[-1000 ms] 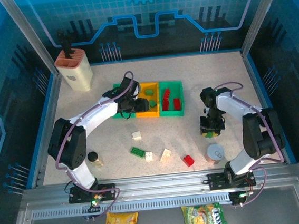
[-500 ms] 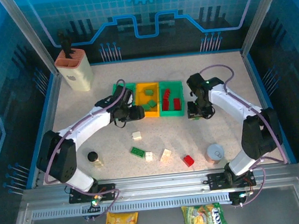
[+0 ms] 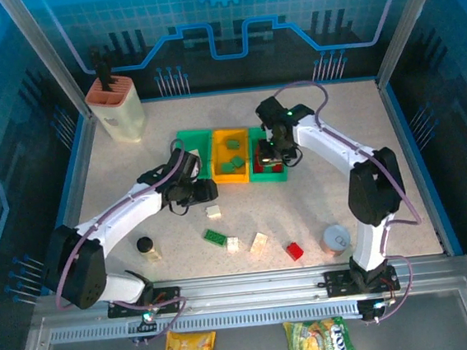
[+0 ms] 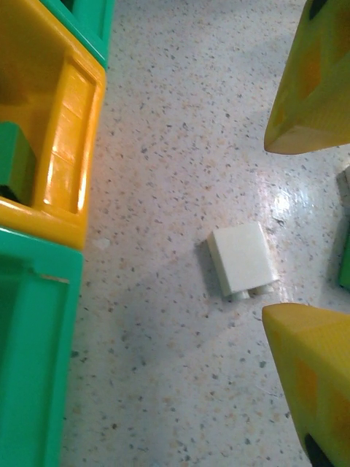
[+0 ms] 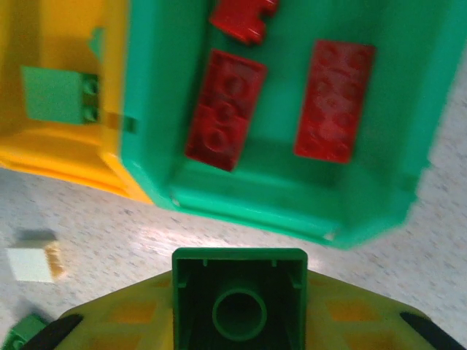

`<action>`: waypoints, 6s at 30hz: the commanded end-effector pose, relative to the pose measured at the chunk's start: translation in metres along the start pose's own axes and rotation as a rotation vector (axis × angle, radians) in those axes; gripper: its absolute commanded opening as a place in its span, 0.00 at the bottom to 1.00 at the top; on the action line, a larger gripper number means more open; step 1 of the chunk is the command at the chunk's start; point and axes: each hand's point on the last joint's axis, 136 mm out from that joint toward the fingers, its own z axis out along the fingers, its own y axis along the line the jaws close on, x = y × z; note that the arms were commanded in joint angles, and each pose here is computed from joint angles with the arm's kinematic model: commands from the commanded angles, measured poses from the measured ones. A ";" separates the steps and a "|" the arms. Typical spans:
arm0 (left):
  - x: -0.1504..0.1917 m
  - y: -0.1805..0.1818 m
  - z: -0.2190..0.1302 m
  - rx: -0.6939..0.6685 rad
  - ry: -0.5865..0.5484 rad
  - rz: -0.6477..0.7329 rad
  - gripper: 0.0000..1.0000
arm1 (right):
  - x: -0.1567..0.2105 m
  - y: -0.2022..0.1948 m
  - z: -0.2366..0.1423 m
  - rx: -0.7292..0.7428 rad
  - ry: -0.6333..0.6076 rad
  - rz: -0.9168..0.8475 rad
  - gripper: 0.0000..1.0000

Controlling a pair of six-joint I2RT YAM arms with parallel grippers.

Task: Sort the legos into containers by color
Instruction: Place the lego in the container, then pick up the lego from the middle-left of the table.

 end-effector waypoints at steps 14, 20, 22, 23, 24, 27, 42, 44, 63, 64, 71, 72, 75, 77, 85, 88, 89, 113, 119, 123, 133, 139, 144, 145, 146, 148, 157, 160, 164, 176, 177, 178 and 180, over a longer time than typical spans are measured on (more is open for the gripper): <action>0.048 0.031 -0.006 -0.047 0.084 -0.116 0.57 | -0.063 0.088 0.033 -0.139 -0.044 -0.034 0.35; 0.054 0.033 -0.010 -0.042 0.078 -0.142 0.57 | -0.080 0.103 0.047 -0.167 -0.059 -0.020 0.35; 0.056 0.034 -0.012 -0.045 0.080 -0.145 0.57 | -0.083 0.105 0.055 -0.170 -0.052 -0.012 0.35; 0.057 0.035 -0.012 -0.049 0.081 -0.147 0.57 | -0.085 0.107 0.059 -0.175 -0.051 -0.009 0.35; 0.058 0.036 -0.013 -0.051 0.082 -0.147 0.57 | -0.086 0.109 0.061 -0.181 -0.049 -0.007 0.35; 0.057 0.036 -0.016 -0.054 0.078 -0.146 0.57 | -0.088 0.112 0.069 -0.190 -0.044 -0.004 0.35; 0.051 0.029 -0.019 -0.043 0.075 -0.141 0.57 | -0.088 0.113 0.076 -0.197 -0.034 -0.003 0.45; 0.050 0.027 -0.018 -0.040 0.073 -0.142 0.57 | -0.090 0.113 0.072 -0.201 -0.041 -0.004 0.45; 0.067 -0.004 0.003 -0.097 0.151 -0.025 0.57 | -0.084 0.103 0.005 -0.216 -0.138 -0.021 0.47; 0.071 -0.007 0.004 -0.113 0.165 0.000 0.57 | -0.083 0.101 0.002 -0.216 -0.143 -0.018 0.47; 0.090 0.001 -0.001 -0.263 0.225 0.146 0.59 | -0.076 0.083 -0.012 -0.212 -0.165 0.001 0.47; 0.091 0.002 -0.002 -0.275 0.231 0.163 0.60 | -0.074 0.080 -0.012 -0.211 -0.166 0.006 0.47; 0.098 0.007 -0.002 -0.289 0.261 0.201 0.63 | -0.070 0.075 -0.014 -0.213 -0.172 0.019 0.47; 0.099 0.013 -0.002 -0.314 0.270 0.220 0.64 | -0.067 0.071 -0.012 -0.210 -0.169 0.027 0.47; 0.107 0.018 0.013 -0.344 0.338 0.261 0.64 | -0.064 0.067 -0.012 -0.203 -0.165 0.031 0.47; 0.110 0.019 0.019 -0.348 0.361 0.275 0.66 | -0.064 0.067 -0.015 -0.203 -0.170 0.031 0.47; 0.110 0.019 0.020 -0.348 0.367 0.278 0.66 | -0.064 0.066 -0.014 -0.201 -0.170 0.033 0.47; 0.098 0.010 0.005 -0.315 0.314 0.314 0.59 | -0.059 0.062 -0.016 -0.193 -0.168 0.038 0.47; 0.114 0.007 0.011 -0.248 0.382 0.363 0.81 | -0.057 0.062 -0.014 -0.193 -0.160 0.039 0.47; 0.121 0.013 0.015 -0.253 0.414 0.377 0.90 | -0.057 0.062 -0.015 -0.191 -0.164 0.038 0.47; 0.131 0.017 0.029 -0.248 0.461 0.395 0.89 | -0.055 0.060 -0.014 -0.185 -0.157 0.041 0.47; 0.133 0.025 0.035 -0.282 0.474 0.412 0.85 | -0.054 0.059 -0.013 -0.181 -0.153 0.041 0.47; 0.130 0.026 0.038 -0.294 0.471 0.420 0.78 | -0.053 0.057 -0.013 -0.175 -0.153 0.042 0.47; 0.131 0.026 0.038 -0.293 0.472 0.419 0.77 | -0.052 0.057 -0.013 -0.175 -0.152 0.041 0.47; 0.130 0.025 0.037 -0.291 0.471 0.419 0.76 | -0.052 0.057 -0.012 -0.173 -0.149 0.042 0.47; 0.129 0.025 0.036 -0.294 0.470 0.422 0.74 | -0.052 0.057 -0.012 -0.173 -0.150 0.041 0.47; 0.125 0.026 0.033 -0.311 0.455 0.412 0.68 | -0.050 0.055 -0.011 -0.168 -0.145 0.040 0.47; 0.119 0.022 0.030 -0.309 0.432 0.409 0.67 | -0.048 0.053 -0.012 -0.161 -0.147 0.038 0.47; 0.107 0.016 0.025 -0.287 0.386 0.392 0.67 | -0.044 0.049 -0.014 -0.156 -0.147 0.039 0.47; 0.032 -0.001 0.011 -0.236 0.222 0.304 0.66 | -0.021 0.001 -0.028 -0.089 -0.153 0.077 0.47; 0.024 -0.003 0.010 -0.235 0.207 0.298 0.66 | -0.018 -0.005 -0.030 -0.083 -0.152 0.083 0.47; 0.015 -0.005 0.010 -0.232 0.192 0.293 0.66 | -0.015 -0.011 -0.032 -0.076 -0.155 0.092 0.47; -0.002 -0.011 0.009 -0.228 0.167 0.293 0.68 | -0.010 -0.023 -0.036 -0.059 -0.161 0.106 0.47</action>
